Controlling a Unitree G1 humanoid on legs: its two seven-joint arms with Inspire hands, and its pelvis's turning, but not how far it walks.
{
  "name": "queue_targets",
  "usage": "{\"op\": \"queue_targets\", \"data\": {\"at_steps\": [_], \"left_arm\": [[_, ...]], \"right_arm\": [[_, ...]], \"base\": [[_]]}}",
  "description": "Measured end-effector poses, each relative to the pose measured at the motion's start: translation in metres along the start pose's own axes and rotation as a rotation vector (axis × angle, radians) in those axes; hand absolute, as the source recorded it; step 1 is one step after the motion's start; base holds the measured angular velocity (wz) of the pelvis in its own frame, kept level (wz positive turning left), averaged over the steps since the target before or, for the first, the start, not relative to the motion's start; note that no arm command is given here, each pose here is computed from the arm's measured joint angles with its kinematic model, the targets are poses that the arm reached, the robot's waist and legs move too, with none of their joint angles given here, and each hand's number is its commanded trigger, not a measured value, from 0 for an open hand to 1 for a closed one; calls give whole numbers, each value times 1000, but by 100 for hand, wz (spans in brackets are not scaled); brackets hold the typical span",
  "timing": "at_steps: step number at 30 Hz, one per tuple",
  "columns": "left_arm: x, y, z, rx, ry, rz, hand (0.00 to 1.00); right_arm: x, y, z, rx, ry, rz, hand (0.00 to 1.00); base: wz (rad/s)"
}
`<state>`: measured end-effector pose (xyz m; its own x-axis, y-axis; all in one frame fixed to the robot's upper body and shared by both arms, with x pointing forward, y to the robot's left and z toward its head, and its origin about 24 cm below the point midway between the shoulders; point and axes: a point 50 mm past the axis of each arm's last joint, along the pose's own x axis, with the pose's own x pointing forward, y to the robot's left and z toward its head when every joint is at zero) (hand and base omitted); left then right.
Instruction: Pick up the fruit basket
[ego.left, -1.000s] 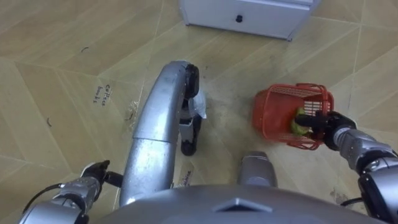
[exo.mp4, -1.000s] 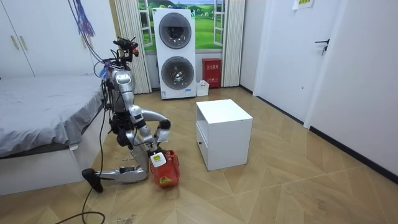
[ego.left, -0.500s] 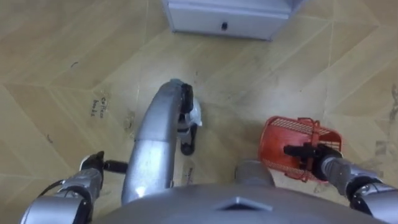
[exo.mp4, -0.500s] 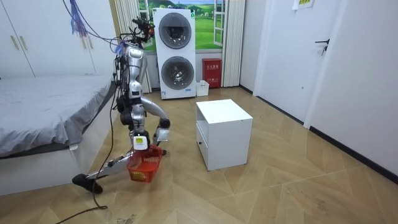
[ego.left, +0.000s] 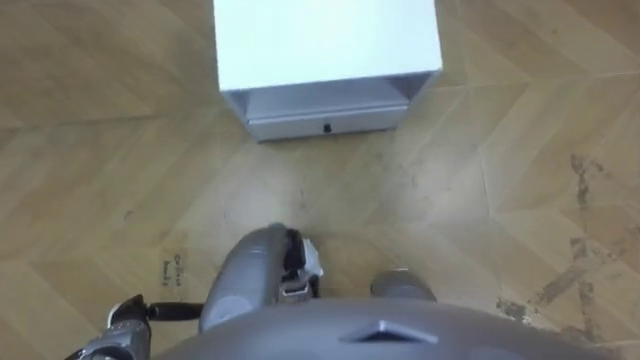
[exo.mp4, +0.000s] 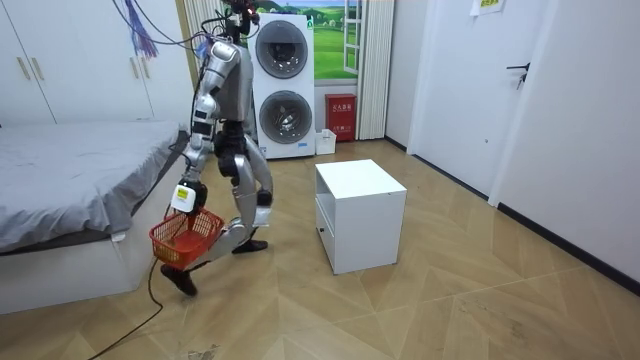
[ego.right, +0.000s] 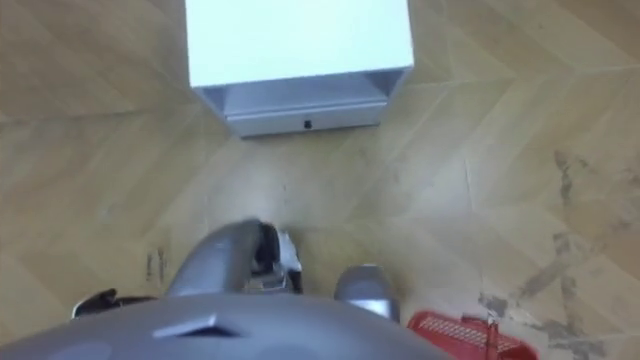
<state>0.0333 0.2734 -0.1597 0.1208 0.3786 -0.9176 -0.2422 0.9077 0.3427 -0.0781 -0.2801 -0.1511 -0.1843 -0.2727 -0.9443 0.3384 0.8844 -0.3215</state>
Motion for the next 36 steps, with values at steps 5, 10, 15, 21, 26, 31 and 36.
{"op": "queue_targets", "data": {"at_steps": [5, 10, 15, 21, 26, 31, 36], "left_arm": [[-1, 2, -4, -2, 2, 9, 0], [-1, -5, -6, -29, 1, 24, 0], [-3, -15, -16, -37, 32, -2, 0], [-5, -4, -34, -50, 63, 33, 0], [-6, -1, -45, -52, 127, 52, 0], [-6, -13, -34, -83, 91, 17, 0], [-6, -17, -34, -95, 97, 1, 0]], "right_arm": [[0, 12, 4, 1, -17, 22, 100], [1, 24, -1, 38, 32, 3, 100], [0, 34, 14, 33, 15, 12, 100], [0, 29, 21, -41, -15, -35, 100], [-1, 50, 30, -34, -72, 5, 100], [0, 46, 10, -44, -9, -8, 100], [0, 45, 6, -58, 6, -3, 100]], "base": [[-86], [20], [52], [14], [-46], [32], [-6]]}}
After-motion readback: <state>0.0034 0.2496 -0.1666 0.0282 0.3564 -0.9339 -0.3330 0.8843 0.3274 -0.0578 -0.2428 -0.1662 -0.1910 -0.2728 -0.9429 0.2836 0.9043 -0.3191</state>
